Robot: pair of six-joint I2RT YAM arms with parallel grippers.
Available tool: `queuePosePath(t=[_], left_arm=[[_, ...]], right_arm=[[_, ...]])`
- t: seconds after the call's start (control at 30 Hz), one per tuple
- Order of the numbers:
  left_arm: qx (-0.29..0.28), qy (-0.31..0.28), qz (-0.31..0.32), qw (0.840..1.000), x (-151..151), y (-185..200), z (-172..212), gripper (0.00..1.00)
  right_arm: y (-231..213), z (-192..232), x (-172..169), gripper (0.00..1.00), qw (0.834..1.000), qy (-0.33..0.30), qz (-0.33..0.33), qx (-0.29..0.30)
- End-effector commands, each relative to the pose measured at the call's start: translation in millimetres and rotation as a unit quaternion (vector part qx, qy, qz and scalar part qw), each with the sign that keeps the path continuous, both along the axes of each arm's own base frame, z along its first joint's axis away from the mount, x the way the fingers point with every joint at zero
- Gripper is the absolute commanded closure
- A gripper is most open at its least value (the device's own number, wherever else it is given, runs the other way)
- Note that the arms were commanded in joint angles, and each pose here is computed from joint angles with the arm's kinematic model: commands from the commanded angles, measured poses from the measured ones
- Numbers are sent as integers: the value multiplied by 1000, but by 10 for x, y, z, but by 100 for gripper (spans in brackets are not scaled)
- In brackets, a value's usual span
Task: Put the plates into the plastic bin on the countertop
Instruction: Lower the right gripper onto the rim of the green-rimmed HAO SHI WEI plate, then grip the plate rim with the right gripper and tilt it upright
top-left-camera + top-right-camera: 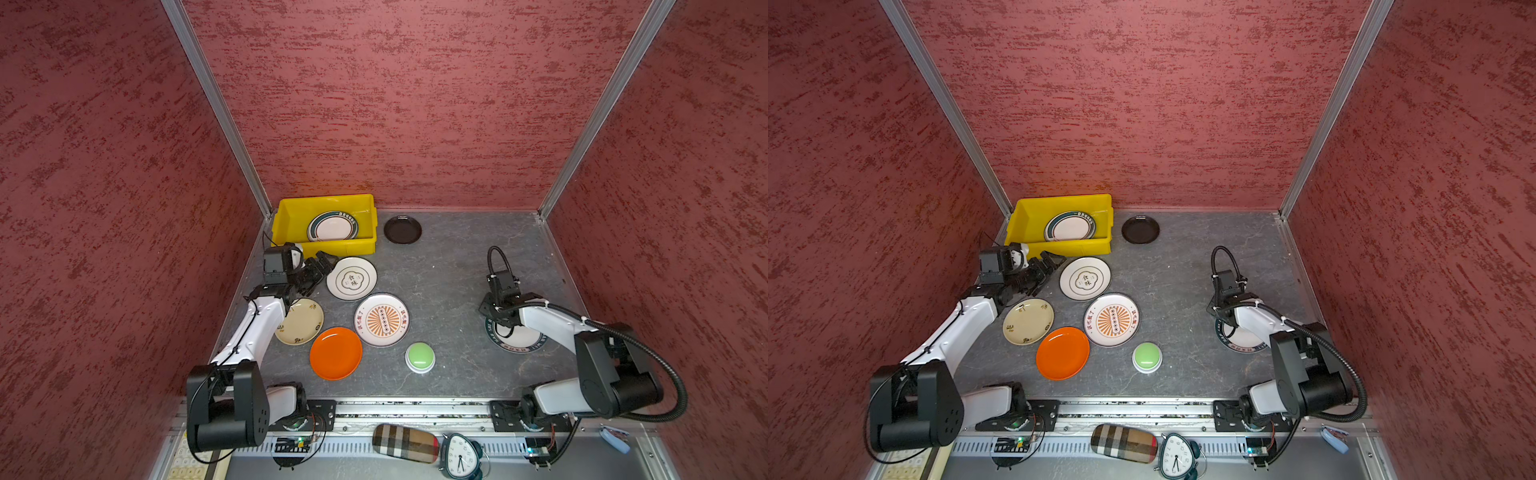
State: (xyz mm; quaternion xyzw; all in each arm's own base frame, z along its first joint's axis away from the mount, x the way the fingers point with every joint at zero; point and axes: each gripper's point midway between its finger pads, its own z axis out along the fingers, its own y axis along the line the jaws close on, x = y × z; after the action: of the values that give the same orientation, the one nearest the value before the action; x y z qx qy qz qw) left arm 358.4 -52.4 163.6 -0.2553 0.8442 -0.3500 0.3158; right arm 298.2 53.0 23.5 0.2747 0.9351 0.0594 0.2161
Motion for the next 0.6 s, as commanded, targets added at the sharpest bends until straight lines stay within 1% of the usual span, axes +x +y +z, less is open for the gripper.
queuePosePath(t=[0.0, 0.1, 0.13, 0.23, 0.37, 0.57], left_arm=[[2, -7, 0, 1000, 56, 24, 47, 1], [2, -7, 0, 1000, 64, 25, 48, 1], [2, -6, 0, 1000, 62, 26, 42, 1], [2, -7, 0, 1000, 59, 24, 49, 1], [3, -9, 1, 1000, 61, 30, 62, 1], [2, -6, 0, 1000, 60, 24, 42, 1]], right_arm=[[143, -106, -43, 64, 999, 12, 4, 46], [195, -77, 2, 67, 998, 3, 8, 60], [205, -145, -16, 67, 998, 14, 9, 61], [234, -172, -16, 69, 998, 18, 13, 66], [285, -158, 19, 70, 997, 11, 20, 79], [428, -106, 138, 70, 993, -12, 35, 114]])
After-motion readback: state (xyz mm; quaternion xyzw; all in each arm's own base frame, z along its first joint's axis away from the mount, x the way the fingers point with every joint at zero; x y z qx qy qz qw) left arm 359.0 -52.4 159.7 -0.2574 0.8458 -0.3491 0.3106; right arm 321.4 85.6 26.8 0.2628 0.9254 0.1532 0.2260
